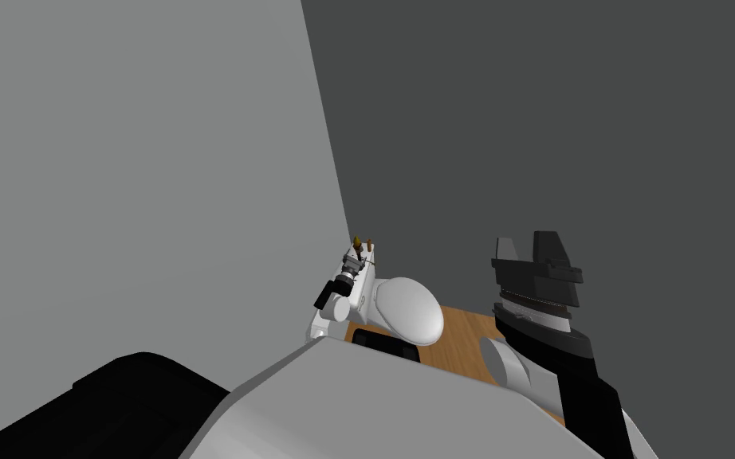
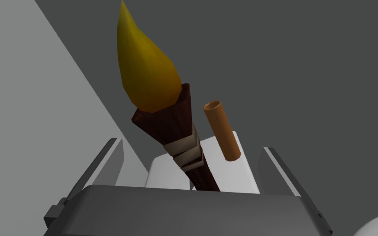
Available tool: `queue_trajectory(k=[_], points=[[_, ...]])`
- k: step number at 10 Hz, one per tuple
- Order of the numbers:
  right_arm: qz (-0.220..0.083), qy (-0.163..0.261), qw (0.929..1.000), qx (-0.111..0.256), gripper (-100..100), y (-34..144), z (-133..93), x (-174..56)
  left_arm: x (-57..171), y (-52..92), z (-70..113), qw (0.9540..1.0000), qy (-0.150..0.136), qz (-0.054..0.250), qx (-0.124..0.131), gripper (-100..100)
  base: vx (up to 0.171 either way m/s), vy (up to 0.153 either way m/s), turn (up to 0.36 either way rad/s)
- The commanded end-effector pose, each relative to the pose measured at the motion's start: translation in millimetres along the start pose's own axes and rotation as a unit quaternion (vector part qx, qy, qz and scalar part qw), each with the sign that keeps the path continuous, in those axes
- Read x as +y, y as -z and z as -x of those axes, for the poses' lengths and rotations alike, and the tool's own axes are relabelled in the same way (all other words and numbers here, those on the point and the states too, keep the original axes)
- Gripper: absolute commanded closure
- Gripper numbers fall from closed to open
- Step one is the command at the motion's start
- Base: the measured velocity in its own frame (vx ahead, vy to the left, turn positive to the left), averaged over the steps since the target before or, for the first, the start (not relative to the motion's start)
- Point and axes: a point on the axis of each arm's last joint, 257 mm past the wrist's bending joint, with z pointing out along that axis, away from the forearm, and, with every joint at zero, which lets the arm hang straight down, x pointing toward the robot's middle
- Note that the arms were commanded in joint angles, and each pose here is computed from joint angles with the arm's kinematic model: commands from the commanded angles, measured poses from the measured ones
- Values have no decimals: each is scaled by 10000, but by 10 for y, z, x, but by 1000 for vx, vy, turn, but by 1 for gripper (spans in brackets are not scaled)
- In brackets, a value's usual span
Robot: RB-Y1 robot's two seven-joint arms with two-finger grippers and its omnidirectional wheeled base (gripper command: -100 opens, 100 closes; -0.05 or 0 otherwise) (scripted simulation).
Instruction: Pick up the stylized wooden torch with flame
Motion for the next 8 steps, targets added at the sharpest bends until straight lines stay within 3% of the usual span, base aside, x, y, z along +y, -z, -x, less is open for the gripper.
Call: queue_trajectory(k=[1,2,3,4,5,7,8], points=[[0,0,10000,0,0,0,0,0,-124,-113,64,9999,-115,-121,30,-100,-81,5,-174],[1,-1,10000,0,0,-1,-1,0,-78,-203,32,9999,-81,-72,82,-100,-105,29,-89],[0,0,10000,0,0,0,0,0,-25,-212,118,10000,-74,-20,1,-100,-59,20,20],[0,0,10000,0,0,0,0,0,-201,-314,139,9997,-155,-192,56,-100,-90,15,-171],[1,-1,10000,0,0,-1,-1,0,-152,-394,131,9998,-145,-140,76,-100,-109,29,-81],[0,0,10000,0,0,0,0,0,-78,-428,226,9999,-137,-66,-11,-100,-29,5,15],[0,0,10000,0,0,0,0,0,-273,-519,258,9994,-224,-258,17,-100,-49,5,-155]])
